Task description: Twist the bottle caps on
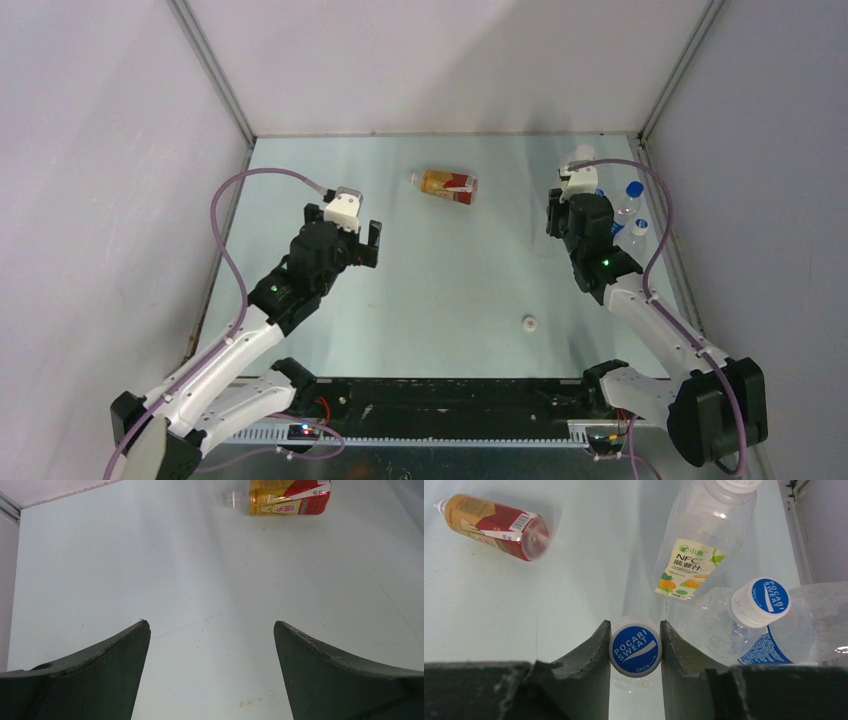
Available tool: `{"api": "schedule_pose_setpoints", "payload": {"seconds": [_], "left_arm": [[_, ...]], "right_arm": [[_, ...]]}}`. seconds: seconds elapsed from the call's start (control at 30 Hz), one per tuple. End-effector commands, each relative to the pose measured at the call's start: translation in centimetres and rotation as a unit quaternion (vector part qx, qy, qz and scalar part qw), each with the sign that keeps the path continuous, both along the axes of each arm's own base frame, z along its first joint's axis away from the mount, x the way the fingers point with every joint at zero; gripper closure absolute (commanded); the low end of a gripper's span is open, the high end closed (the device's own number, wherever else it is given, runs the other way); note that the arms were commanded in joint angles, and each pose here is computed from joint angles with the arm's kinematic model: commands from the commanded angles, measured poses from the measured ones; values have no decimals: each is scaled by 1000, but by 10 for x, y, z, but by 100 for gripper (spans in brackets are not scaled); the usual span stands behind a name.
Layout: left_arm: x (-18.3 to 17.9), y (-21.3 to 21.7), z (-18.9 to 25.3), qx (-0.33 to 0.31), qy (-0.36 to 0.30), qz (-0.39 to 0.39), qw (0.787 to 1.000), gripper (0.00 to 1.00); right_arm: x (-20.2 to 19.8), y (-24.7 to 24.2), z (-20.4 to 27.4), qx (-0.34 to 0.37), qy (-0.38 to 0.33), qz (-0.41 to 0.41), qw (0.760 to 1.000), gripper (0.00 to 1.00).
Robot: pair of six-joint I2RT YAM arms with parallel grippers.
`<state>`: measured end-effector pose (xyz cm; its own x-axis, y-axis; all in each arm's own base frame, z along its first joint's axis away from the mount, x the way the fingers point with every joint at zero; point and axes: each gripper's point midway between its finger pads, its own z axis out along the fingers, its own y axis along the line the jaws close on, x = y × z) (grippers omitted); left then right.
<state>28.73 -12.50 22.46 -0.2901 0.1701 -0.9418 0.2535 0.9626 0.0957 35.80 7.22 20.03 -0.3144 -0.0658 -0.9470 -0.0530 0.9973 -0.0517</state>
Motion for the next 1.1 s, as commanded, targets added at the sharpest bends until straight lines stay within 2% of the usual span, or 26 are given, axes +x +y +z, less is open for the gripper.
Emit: {"api": "schedule_pose_setpoints", "payload": {"seconds": [0.0,0.23,0.5,0.87,1.07], "left_arm": [[6,-5,13,-26,-23,-2,999,0],[4,-10,12,-28,-22,-17,999,0],[3,-15,12,-35,-21,-29,999,0],[2,-20,10,-36,-19,-40,998,0],[1,-21,11,-38,-21,-43,998,0]], "right_arm": [[9,-1,8,19,-13,-13,1000,99],[8,-2,1,31,0,-22,999,93],[6,-5,2,29,2,-25,999,72],[3,-6,-2,30,12,-28,999,64],[1,-5,-1,29,11,-22,999,51]]}}
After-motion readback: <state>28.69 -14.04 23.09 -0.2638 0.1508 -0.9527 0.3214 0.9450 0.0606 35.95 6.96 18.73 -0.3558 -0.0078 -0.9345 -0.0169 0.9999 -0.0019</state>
